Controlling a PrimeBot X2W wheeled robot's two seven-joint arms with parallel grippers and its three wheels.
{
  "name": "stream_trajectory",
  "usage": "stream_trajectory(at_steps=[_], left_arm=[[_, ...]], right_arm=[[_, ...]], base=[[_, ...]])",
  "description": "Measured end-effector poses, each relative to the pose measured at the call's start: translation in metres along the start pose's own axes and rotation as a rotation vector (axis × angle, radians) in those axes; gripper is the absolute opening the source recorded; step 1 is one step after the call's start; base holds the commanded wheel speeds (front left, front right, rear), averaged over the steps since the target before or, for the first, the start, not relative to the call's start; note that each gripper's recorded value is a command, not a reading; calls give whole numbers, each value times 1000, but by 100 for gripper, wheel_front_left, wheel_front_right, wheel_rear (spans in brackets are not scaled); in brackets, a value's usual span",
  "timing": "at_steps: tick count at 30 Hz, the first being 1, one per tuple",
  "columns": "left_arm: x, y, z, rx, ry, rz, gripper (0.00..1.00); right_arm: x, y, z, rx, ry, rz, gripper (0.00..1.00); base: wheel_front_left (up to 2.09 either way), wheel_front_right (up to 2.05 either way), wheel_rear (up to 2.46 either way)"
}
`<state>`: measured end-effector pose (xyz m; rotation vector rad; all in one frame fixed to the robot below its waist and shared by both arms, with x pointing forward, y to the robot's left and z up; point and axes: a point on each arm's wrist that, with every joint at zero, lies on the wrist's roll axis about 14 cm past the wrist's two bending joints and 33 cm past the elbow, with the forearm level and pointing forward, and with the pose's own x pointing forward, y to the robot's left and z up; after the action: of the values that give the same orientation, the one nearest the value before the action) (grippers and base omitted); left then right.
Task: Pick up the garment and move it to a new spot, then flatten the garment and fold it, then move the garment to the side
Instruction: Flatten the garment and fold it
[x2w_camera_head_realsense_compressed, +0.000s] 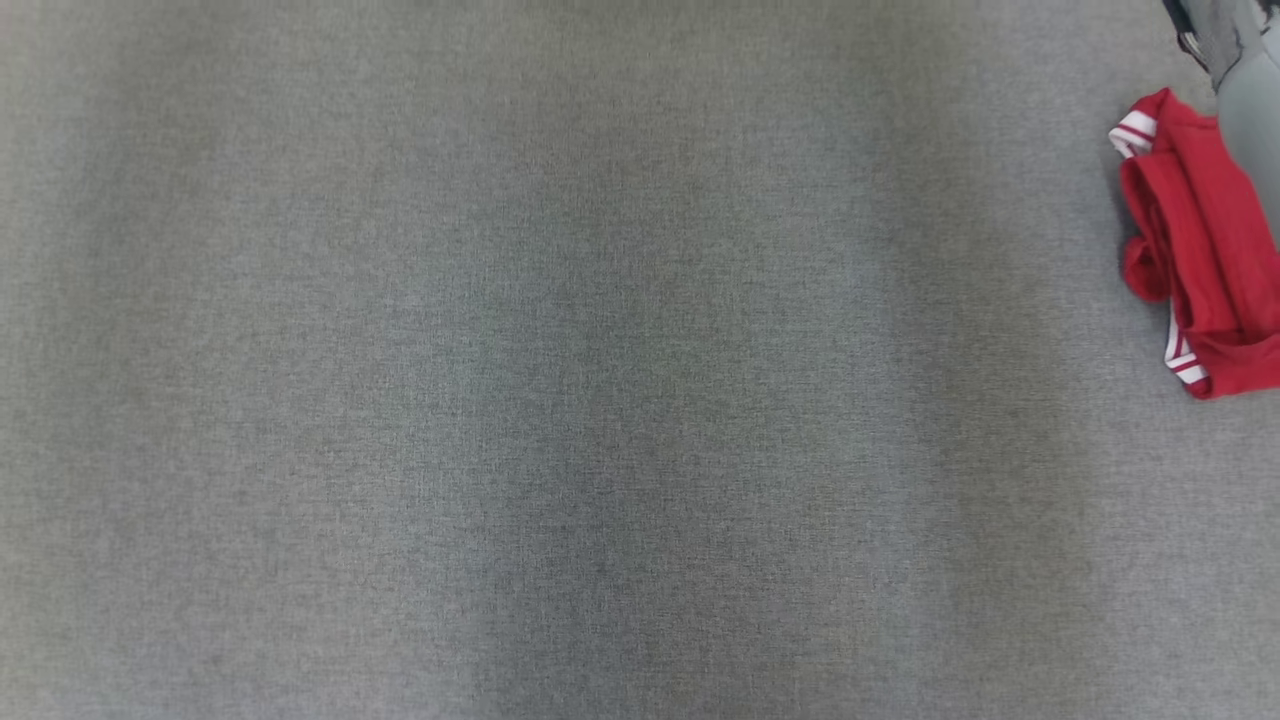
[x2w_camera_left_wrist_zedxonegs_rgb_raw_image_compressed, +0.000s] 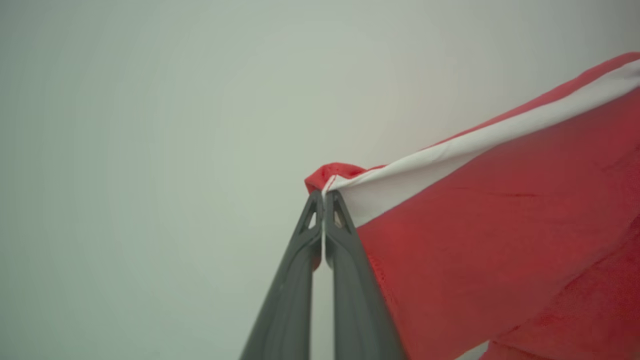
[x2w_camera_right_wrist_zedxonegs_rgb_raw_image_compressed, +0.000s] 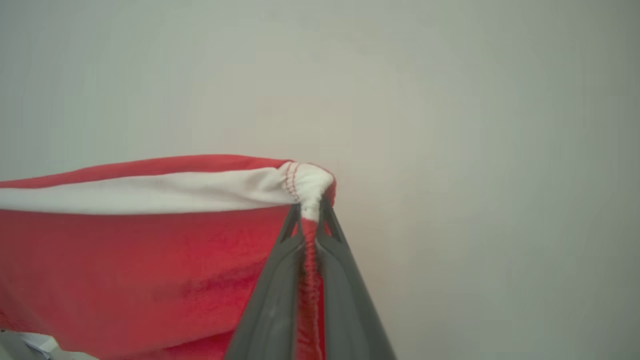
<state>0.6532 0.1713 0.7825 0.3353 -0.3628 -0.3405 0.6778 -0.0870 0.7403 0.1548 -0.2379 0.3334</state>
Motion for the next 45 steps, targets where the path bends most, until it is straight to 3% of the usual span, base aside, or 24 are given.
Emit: stream_trajectory(at_steps=[7,17,23,34,40,45], left_arm=[[-1,-9,-5,-26,6,-14,0],[-35,-38,-30,-68,45,-82,0],[-86,-71,-53,-183,68,-89,0],[-222,-133,-90,-428,186,19,0],[-278,-160,-110,-481,276,60,0],[-321,-181,-130,-498,367,75,0]], right_arm=[[-6,-1,-4,-17,14,-2,0],[-47,17,-55,-22,103,75,0],[-103,16,-87,51,154,107,0],[-230,40,-152,264,299,145,0],[-293,64,-189,367,406,156,0],[-342,71,-213,372,498,155,0]], base=[[0,0,0],[0,0,0],[0,0,0],[0,0,0],[0,0,0],[0,0,0]])
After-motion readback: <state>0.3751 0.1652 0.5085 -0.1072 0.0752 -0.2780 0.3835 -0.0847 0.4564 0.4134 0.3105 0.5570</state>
